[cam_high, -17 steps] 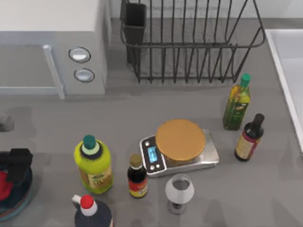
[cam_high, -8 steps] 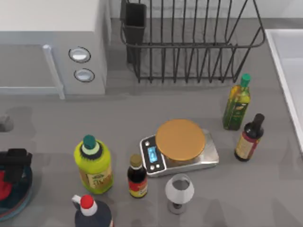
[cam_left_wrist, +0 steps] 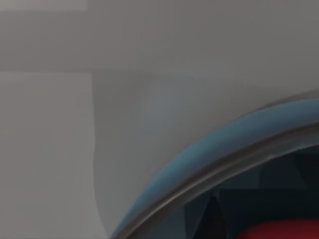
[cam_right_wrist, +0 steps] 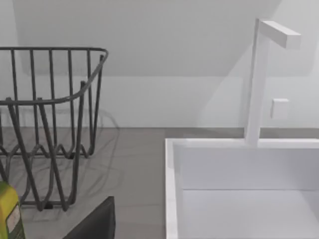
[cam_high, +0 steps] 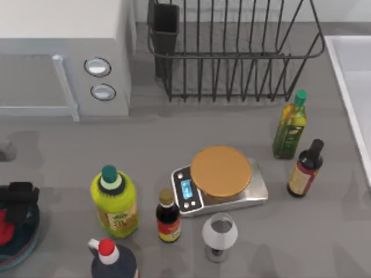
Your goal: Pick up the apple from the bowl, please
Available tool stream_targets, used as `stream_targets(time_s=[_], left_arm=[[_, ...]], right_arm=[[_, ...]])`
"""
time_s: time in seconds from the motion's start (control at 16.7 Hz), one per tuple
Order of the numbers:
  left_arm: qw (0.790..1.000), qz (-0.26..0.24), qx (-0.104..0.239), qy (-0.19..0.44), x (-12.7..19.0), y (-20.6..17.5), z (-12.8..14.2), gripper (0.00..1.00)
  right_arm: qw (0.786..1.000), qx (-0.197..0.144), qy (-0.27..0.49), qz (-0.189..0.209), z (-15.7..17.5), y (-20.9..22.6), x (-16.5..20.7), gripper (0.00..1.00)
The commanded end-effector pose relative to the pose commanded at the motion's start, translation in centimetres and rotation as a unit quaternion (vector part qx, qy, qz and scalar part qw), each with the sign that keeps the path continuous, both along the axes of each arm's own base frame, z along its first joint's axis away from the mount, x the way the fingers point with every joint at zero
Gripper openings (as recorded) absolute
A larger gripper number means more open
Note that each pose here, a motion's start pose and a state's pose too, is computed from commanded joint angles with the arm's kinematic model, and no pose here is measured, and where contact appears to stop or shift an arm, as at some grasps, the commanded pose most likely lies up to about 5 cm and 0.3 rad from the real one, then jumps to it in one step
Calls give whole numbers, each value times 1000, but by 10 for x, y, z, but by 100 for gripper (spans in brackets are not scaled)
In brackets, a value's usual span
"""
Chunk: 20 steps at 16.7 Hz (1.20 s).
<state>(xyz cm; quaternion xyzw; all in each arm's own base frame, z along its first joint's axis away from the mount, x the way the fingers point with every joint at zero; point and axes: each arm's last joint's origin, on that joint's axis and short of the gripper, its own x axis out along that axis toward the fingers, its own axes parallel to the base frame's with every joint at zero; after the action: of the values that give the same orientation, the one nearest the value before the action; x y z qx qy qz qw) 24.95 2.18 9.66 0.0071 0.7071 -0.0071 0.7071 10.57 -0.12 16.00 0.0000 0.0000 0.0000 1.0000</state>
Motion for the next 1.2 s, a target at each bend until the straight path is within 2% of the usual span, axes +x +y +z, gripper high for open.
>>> stream_targets(time_s=[0.06,0.24,0.42,0.66,0.96,1.08,1.2], left_arm=[[1000,3,7,-23,-1,-1,29,0],[1000,3,7,-20,4,0,35,0],[1000,3,7,-16,20,1,63,0],[1000,3,6,-9,37,3,135,0],[1000,3,6,-7,22,1,234,0],[1000,3,7,-15,10,0,260,0],[1000,3,7,-21,2,0,275,0]], right_arm=[[1000,0,0,0,0,0,0,100],[1000,0,0,0,0,0,0,100],[1000,0,0,0,0,0,0,100],[1000,0,0,0,0,0,0,100],[1000,0,0,0,0,0,0,100],[1000,0,0,0,0,0,0,100],[1000,0,0,0,0,0,0,100]])
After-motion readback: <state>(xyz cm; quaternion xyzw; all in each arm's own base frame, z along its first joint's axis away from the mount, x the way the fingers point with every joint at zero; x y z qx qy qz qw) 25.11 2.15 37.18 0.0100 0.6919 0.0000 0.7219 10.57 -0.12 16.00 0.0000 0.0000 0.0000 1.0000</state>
